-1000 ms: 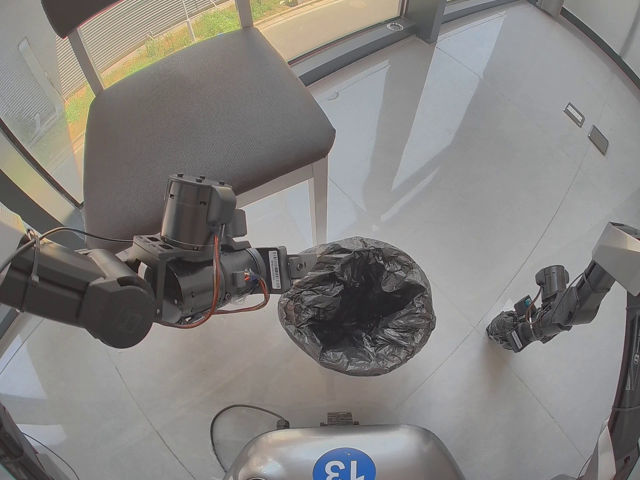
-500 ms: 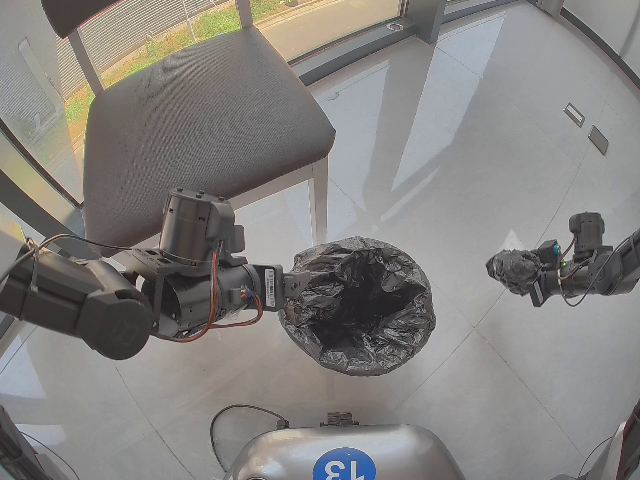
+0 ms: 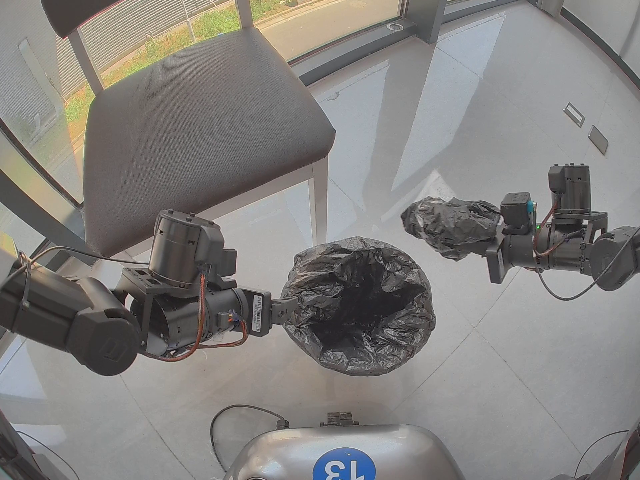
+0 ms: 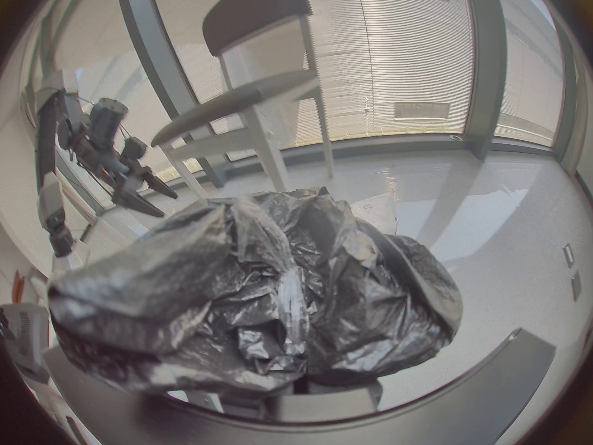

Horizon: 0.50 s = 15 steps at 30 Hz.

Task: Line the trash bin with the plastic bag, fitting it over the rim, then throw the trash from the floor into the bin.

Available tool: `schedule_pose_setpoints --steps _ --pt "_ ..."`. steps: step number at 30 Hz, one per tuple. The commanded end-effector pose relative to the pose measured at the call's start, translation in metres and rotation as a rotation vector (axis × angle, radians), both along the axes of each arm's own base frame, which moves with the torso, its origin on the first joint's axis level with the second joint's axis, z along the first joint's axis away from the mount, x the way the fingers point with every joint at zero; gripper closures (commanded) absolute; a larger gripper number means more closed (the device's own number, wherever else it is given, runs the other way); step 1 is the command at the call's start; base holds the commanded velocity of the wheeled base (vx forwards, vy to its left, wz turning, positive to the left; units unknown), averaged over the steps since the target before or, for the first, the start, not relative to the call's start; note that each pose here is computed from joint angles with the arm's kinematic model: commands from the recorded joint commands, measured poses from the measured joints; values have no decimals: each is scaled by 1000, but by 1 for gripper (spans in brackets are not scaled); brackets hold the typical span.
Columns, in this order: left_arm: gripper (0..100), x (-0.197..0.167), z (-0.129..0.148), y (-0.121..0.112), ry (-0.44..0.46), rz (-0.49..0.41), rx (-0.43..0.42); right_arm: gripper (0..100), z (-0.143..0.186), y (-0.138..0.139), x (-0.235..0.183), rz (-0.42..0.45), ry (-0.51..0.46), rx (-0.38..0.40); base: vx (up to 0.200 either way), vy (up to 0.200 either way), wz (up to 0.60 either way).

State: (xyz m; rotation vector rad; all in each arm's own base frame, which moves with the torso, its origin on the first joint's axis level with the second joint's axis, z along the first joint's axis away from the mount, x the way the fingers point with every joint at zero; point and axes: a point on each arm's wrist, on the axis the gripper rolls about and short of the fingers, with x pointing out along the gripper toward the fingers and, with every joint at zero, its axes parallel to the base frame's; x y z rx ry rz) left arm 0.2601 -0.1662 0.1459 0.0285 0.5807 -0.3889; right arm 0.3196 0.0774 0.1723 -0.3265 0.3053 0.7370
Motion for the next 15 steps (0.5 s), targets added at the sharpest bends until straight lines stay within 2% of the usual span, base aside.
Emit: schedule_pose_setpoints --steps 1,6,15 --pt "0 0 1 10 -8 26 17 100 12 45 -7 115 -18 66 0 0 0" --pt "0 -6 -5 32 -8 45 87 100 10 76 -21 190 40 112 0 0 0" --pt "0 -9 -1 35 -21 47 79 100 -28 91 -27 233 173 50 0 0 0"
